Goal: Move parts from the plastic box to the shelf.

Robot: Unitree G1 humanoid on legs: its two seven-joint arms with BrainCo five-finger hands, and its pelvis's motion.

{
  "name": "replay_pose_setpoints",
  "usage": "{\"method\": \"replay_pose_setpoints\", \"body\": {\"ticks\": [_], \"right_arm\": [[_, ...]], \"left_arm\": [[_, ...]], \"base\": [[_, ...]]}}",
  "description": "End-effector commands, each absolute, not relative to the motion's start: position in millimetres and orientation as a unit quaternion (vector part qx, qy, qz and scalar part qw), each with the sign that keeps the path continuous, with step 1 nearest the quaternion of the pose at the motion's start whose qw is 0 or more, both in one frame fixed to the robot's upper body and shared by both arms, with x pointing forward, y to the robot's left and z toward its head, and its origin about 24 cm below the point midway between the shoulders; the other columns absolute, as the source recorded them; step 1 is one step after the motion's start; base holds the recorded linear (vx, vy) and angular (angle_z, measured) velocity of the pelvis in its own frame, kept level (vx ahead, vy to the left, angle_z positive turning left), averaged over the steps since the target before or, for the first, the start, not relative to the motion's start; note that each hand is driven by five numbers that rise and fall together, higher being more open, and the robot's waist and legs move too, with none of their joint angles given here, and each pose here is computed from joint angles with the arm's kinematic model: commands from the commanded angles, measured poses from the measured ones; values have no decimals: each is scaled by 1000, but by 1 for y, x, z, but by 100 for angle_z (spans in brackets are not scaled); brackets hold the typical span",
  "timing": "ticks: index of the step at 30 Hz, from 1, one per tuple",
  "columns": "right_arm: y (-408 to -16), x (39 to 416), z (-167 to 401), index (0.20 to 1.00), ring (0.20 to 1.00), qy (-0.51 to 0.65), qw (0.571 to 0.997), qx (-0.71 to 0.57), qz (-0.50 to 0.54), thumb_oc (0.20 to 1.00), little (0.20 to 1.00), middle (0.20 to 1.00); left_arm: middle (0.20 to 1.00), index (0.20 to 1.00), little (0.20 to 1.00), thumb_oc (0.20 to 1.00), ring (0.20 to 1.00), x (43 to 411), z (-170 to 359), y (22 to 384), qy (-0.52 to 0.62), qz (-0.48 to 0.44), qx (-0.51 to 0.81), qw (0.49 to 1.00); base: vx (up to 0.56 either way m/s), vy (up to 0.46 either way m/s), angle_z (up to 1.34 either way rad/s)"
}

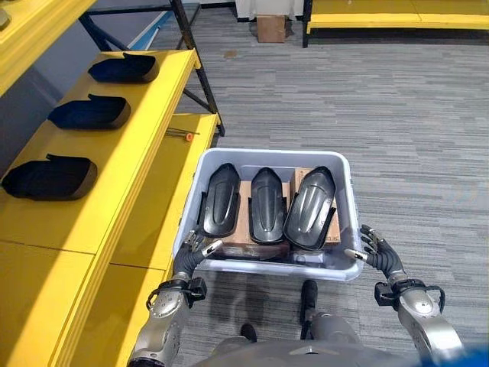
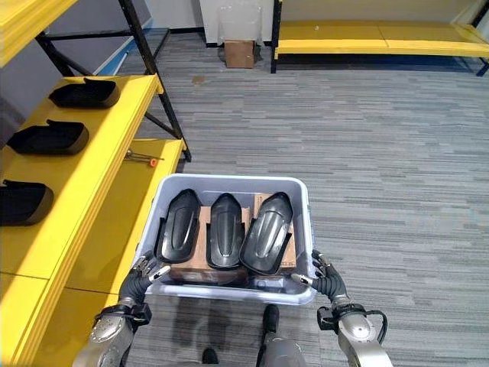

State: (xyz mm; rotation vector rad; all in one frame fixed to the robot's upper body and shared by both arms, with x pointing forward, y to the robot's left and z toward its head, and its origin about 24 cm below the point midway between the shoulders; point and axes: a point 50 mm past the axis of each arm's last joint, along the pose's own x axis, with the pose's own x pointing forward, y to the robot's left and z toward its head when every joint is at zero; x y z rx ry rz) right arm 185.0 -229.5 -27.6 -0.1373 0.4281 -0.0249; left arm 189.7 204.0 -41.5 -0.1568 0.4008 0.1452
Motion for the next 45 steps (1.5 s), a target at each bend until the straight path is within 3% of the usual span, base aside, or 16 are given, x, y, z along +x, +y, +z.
{"method": "replay_pose_setpoints", "body": {"ticks": [1,14,27,34,45], "right_arm": [[-235,193,-4,1000,1000,142,987,-61,-35,1000,1000,1000],[-219,190,-17,1000,1000,166,986,-23,-23,1000,1000,1000],[-221,203,2,1000,1000,120,992,-33,-27,1000,1000,1000],[-212,237,52,1000,1000,0,999,-47,-15,1000,1000,1000],[-160,301,109,1000,1000,-114,993,-12,7,1000,1000,1000]], "left_arm": [[1000,1000,1000,1000,1000,195,-28,212,163,69,-61,982],[1000,1000,1000,1000,1000,198,-22,219,148,74,-51,985],[1000,1000,1000,1000,1000,216,-1,214,98,64,-58,991],[1000,1000,1000,1000,1000,237,34,206,13,52,-74,996],[1000,1000,1000,1000,1000,268,76,178,-81,41,-120,989]], "base": [[18,44,12],[95,247,-32],[41,13,1],[-33,-25,-14],[-80,-21,0]]}}
